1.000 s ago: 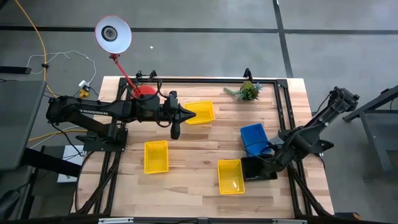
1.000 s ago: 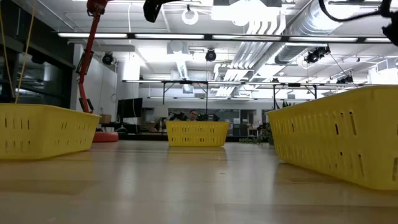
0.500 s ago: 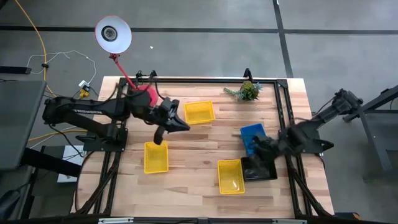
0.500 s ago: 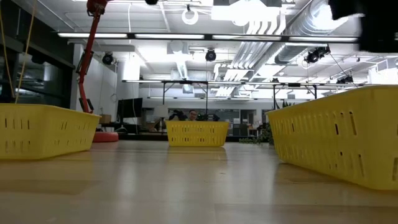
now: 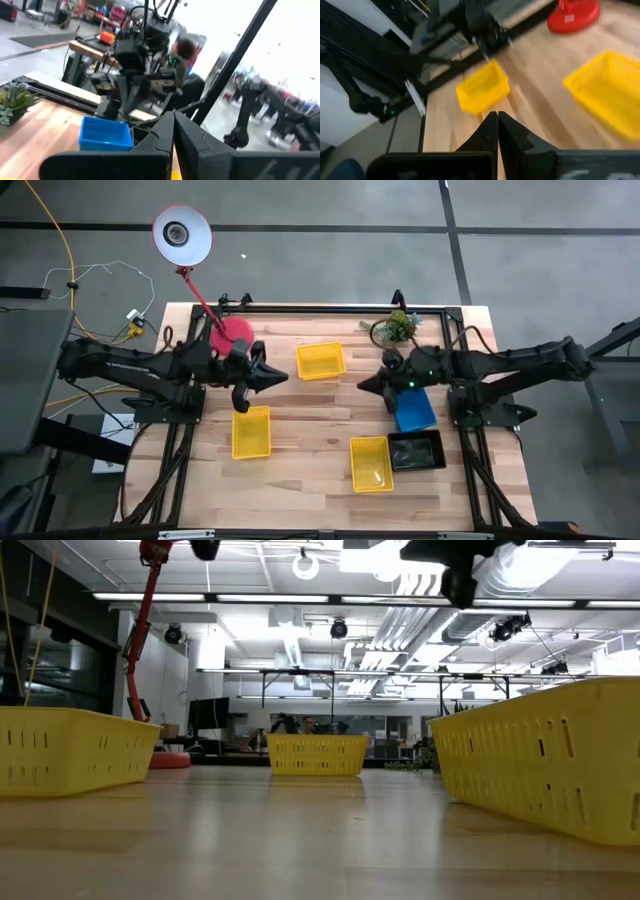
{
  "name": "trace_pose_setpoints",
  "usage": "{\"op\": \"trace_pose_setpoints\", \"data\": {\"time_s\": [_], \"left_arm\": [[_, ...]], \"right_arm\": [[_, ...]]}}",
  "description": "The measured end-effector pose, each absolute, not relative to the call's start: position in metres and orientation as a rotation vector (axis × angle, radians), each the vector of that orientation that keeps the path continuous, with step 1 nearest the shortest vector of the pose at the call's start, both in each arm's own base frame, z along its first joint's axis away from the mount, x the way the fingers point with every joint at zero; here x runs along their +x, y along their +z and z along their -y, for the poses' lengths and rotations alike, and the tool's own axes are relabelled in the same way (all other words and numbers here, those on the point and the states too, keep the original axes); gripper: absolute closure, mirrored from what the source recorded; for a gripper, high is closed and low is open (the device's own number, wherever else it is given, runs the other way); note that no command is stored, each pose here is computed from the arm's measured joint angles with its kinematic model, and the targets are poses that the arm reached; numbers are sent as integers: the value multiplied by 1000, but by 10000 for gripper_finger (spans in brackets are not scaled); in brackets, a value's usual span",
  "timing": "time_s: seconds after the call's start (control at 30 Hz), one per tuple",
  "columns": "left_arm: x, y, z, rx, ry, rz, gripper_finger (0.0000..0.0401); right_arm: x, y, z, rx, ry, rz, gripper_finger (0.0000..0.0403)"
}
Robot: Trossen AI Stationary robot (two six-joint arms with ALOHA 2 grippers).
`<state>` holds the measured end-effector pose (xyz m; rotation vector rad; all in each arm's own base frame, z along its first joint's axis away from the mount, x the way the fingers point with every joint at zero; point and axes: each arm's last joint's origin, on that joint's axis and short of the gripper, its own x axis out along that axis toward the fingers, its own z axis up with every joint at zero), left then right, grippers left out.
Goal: Stack baskets by color
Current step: Stack the bottom yellow bin on the top yellow bin
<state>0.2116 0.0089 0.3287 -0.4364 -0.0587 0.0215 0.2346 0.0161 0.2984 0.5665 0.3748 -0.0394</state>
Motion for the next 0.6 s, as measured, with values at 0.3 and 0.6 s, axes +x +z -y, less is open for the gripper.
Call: {"op": "trace_pose_setpoints", "data": {"time_s": [0.3, 0.6], "left_arm": [[197, 297, -1, -489, 83, 166, 401], [192, 301, -11, -485, 142, 205, 401]], "right_arm": [[239, 269, -9, 676, 109, -113, 403], [244, 295, -12, 705, 86, -224, 403]]}}
